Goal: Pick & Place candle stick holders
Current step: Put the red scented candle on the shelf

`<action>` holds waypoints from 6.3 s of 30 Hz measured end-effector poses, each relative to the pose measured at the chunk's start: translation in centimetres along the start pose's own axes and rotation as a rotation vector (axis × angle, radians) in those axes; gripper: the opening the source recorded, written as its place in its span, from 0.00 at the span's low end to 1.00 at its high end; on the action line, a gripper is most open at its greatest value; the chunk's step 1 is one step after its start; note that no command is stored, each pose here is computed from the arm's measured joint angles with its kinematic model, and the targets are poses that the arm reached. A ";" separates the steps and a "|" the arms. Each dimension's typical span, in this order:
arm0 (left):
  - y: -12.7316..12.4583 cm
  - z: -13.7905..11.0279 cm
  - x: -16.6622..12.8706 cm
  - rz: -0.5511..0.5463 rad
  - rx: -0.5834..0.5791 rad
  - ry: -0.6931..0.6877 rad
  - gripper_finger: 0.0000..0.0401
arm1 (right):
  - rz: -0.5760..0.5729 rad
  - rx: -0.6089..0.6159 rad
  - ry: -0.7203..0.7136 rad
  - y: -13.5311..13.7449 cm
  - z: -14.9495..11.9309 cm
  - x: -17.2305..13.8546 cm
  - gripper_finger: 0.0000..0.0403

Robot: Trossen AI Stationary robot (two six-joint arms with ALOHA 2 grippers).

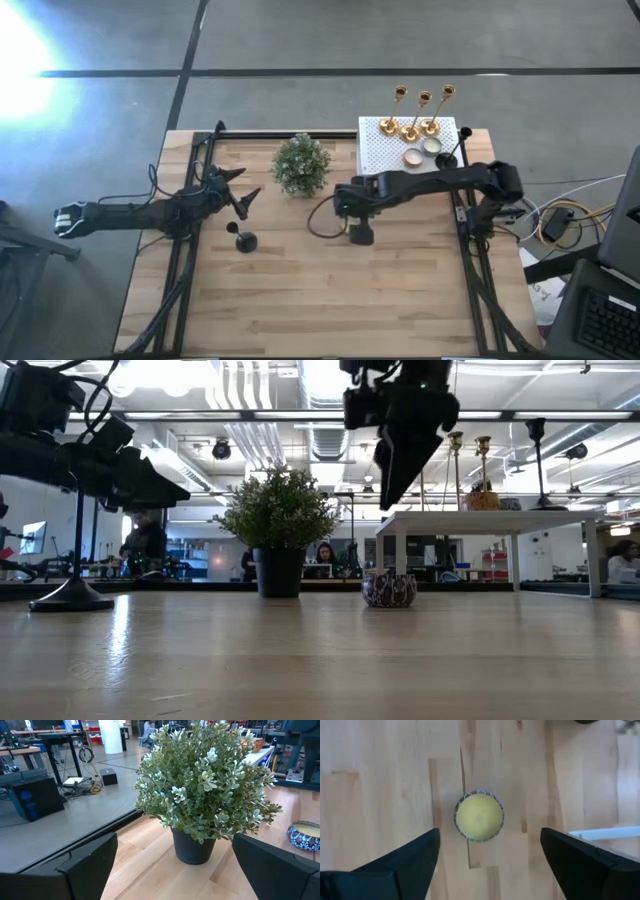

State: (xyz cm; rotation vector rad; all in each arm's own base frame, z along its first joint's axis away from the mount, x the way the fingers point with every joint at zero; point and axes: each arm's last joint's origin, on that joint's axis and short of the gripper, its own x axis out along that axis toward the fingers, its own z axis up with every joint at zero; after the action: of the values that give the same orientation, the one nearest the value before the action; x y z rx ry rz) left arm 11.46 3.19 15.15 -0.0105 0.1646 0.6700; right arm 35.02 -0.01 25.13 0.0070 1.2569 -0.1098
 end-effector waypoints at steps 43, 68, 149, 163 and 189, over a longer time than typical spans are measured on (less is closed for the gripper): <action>0.0 0.0 0.0 0.000 0.002 0.003 0.99 | -0.038 0.097 0.080 0.3 -0.4 5.3 0.91; 0.0 0.1 0.0 0.000 0.001 0.002 0.99 | 0.027 0.162 0.044 -0.3 -2.2 8.5 0.91; 0.0 -0.1 0.0 0.000 0.009 0.015 0.99 | -0.089 0.716 0.021 -15.2 -4.6 -7.2 0.72; 0.0 -0.1 0.0 0.000 0.009 0.015 0.99 | -0.122 0.789 0.023 -17.4 -5.6 -7.4 0.72; 0.0 -0.1 0.0 0.000 0.008 0.015 0.99 | -0.171 0.867 0.051 -19.9 -7.6 -5.9 0.72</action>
State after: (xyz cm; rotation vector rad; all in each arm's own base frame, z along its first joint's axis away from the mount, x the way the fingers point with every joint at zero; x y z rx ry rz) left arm 11.45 3.18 15.09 -0.0073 0.1814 0.6696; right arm 24.28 -18.81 29.42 0.6538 1.1751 -0.7981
